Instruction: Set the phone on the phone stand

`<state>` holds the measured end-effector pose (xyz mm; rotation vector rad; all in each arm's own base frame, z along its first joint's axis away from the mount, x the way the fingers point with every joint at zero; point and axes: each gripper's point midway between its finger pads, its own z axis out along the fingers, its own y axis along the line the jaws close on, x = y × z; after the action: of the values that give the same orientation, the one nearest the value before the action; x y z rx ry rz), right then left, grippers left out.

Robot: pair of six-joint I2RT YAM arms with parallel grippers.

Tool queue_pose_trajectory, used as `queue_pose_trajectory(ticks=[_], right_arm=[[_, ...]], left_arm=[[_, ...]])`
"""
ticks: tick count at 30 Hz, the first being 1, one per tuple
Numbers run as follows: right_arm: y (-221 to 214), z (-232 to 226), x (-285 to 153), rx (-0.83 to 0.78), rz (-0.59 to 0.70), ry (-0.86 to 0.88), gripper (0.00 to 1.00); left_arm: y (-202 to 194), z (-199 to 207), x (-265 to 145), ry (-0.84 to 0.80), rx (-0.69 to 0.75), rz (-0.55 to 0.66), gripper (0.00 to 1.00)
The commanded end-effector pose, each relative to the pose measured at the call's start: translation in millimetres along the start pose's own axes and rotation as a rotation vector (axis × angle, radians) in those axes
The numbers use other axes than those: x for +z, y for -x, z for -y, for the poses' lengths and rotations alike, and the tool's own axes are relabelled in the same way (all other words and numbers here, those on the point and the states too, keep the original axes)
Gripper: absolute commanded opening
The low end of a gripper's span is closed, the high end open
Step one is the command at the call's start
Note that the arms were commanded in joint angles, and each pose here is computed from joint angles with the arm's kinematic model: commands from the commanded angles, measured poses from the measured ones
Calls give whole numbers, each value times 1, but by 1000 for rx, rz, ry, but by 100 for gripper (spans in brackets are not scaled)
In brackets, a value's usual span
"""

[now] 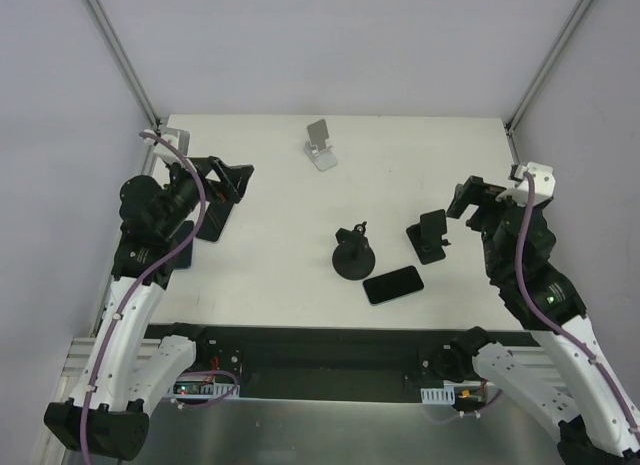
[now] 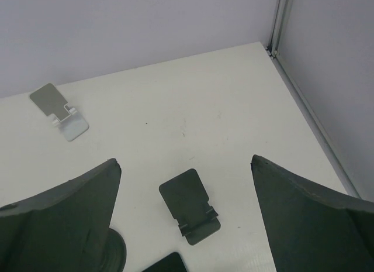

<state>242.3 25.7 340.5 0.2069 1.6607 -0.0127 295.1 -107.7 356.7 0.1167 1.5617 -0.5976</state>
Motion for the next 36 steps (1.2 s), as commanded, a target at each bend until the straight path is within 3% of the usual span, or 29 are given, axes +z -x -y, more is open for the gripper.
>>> queue_pose_trajectory(ticks=[1, 9, 15, 20, 25, 28, 31, 36], right_arm=[[5, -19, 11, 33, -40, 29, 96], [-28, -68, 31, 1, -211, 179, 96], [-52, -119, 27, -82, -343, 447, 96], [-106, -150, 10, -227, -595, 534, 96], [-143, -160, -25, -314, -642, 556, 96], [-167, -160, -50, -270, -696, 644, 96], [-162, -176, -74, -182, -632, 817, 96], [-165, -185, -86, -131, -612, 910, 98]], left_arm=[[11, 21, 8, -116, -38, -15, 99], [-16, 44, 26, -292, -145, -174, 97], [-34, 67, 31, -461, -204, -298, 90], [-45, 69, 36, -489, -258, -363, 91], [-40, 73, 31, -495, -265, -356, 97], [-36, 75, 28, -500, -258, -344, 98], [-36, 76, 28, -499, -262, -346, 98], [-36, 78, 27, -511, -275, -356, 98]])
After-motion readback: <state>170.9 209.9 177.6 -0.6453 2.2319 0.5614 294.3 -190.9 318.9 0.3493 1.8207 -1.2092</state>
